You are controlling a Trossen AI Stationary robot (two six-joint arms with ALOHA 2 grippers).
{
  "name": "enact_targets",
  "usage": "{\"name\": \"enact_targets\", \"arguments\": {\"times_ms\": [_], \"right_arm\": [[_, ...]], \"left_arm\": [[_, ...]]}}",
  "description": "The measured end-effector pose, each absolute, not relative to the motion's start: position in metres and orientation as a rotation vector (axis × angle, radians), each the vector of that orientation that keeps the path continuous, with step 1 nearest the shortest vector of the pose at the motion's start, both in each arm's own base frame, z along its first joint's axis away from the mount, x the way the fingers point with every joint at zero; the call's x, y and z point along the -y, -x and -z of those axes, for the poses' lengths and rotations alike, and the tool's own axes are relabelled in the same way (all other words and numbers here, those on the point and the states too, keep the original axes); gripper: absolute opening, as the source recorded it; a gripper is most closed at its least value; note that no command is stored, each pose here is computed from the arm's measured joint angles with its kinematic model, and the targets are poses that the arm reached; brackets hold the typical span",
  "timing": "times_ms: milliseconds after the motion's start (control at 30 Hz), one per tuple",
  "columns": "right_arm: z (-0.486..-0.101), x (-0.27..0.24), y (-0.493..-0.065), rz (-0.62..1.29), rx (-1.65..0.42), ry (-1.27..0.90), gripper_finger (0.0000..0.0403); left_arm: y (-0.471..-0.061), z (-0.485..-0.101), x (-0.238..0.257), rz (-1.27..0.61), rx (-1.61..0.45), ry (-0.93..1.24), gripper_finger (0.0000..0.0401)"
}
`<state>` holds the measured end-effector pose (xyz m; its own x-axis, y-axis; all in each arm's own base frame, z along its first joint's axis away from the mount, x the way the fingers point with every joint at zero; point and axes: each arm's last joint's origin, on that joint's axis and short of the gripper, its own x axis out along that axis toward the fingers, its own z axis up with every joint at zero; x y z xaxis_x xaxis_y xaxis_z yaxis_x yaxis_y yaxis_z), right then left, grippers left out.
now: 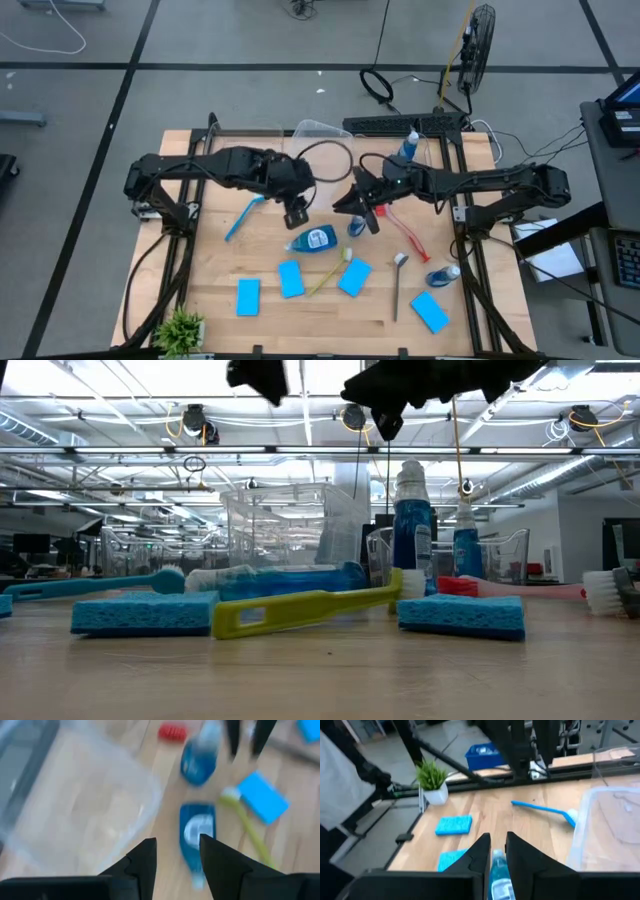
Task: Pick & Place Kitchen Sink Supplies
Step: Put the blue soap dispenser into the right transparent bin
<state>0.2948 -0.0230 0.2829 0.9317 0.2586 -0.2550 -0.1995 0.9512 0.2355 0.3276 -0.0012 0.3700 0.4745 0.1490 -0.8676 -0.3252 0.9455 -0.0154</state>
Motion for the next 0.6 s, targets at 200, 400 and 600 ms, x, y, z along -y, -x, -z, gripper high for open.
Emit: {"name": "enact_targets", "arguments": {"times_ms": [200, 400, 600], "right_arm": [[-0.283, 0.014, -0.295, -0.274, -0.282, -0.149, 0.0053], [-0.295, 0.007, -0.298, -0.299, -0.290, -0.112, 0.0072], [-0.306, 0.001, -0.299, -0.298, -0.317, -0.070, 0.0091]], "left_arm": [[-0.312, -0.359, 0.009, -0.436, -1.190, 0.188, 0.0143], [-0.306, -0.346, 0.018, -0.469, -1.206, 0.200, 0.0143], [-0.286, -0.330, 0.021, -0.501, -1.149, 0.288, 0.0143]]}}
